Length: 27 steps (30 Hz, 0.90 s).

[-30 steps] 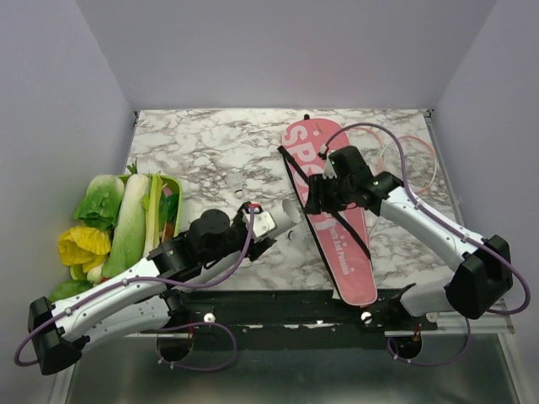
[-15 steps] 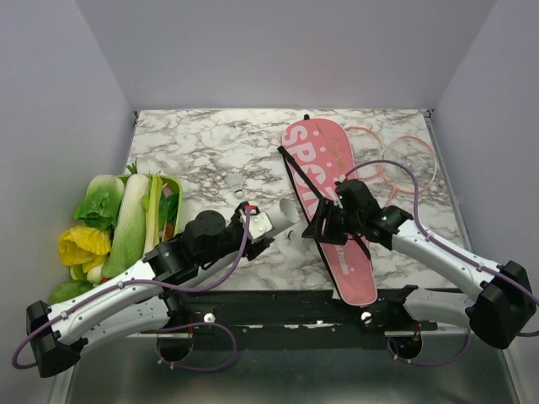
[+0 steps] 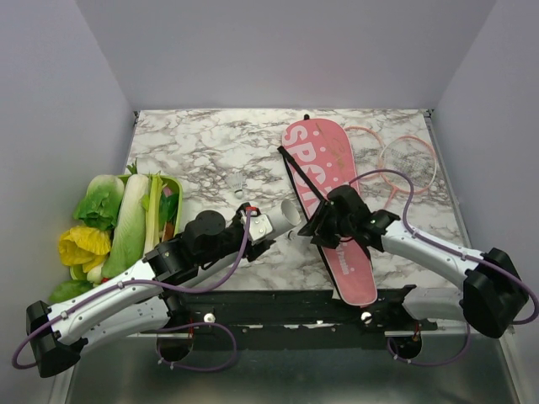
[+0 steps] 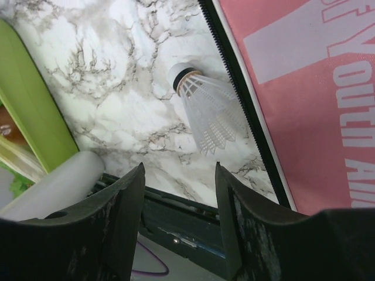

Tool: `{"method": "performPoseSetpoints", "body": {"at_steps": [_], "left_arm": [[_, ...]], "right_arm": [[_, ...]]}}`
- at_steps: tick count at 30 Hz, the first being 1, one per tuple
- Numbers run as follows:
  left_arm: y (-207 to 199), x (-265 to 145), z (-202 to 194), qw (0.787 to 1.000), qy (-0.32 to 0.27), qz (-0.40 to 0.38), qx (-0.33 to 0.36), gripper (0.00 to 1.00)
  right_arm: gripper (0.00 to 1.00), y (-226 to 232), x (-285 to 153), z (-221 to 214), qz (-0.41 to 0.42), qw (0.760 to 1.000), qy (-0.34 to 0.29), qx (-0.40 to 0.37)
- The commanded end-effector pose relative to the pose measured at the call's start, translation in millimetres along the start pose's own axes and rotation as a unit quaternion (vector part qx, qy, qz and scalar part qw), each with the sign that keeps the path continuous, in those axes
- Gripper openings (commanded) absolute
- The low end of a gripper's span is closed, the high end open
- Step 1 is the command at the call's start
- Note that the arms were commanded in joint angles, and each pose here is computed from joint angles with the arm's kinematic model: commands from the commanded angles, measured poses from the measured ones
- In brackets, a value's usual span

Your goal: Pack up the badminton gear

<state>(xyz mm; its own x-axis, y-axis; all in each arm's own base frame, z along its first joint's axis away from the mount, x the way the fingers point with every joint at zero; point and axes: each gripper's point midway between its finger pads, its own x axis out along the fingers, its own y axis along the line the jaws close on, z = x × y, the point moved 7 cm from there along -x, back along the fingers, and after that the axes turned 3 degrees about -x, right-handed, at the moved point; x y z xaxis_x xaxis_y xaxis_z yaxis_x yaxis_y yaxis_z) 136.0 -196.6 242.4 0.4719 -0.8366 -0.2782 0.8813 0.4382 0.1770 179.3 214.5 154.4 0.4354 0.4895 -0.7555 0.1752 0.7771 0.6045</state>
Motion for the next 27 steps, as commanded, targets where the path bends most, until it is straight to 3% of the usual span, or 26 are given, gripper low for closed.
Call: {"method": "performPoseSetpoints", "body": {"at_steps": [1, 15, 22, 25, 26, 27], "left_arm": [[-2, -1, 9, 1.000, -0.022, -0.011, 0.008, 0.00], [-3, 2, 6, 1.000, -0.017, -0.014, 0.010, 0.00], [-4, 4, 3, 1.000, -0.013, -0.016, 0.008, 0.00], [-4, 4, 3, 1.000, -0.014, -0.017, 0.009, 0.00], [-4, 4, 3, 1.000, -0.014, -0.017, 0.008, 0.00], [-4, 4, 3, 1.000, -0.015, -0.016, 0.010, 0.00]], "right_arm": [[0.59, -1, 17, 3, -0.014, 0.999, -0.017, 0.028], [0.53, -8, 44, 0, -0.020, 0.998, -0.014, 0.051], [0.31, -12, 53, 3, -0.013, 0.998, -0.034, 0.047], [0.13, -16, 52, 7, -0.021, 0.997, -0.060, 0.034], [0.01, -15, 50, 10, -0.021, 0.997, -0.070, 0.024], [0.01, -15, 49, 11, -0.019, 0.997, -0.074, 0.021]]}}
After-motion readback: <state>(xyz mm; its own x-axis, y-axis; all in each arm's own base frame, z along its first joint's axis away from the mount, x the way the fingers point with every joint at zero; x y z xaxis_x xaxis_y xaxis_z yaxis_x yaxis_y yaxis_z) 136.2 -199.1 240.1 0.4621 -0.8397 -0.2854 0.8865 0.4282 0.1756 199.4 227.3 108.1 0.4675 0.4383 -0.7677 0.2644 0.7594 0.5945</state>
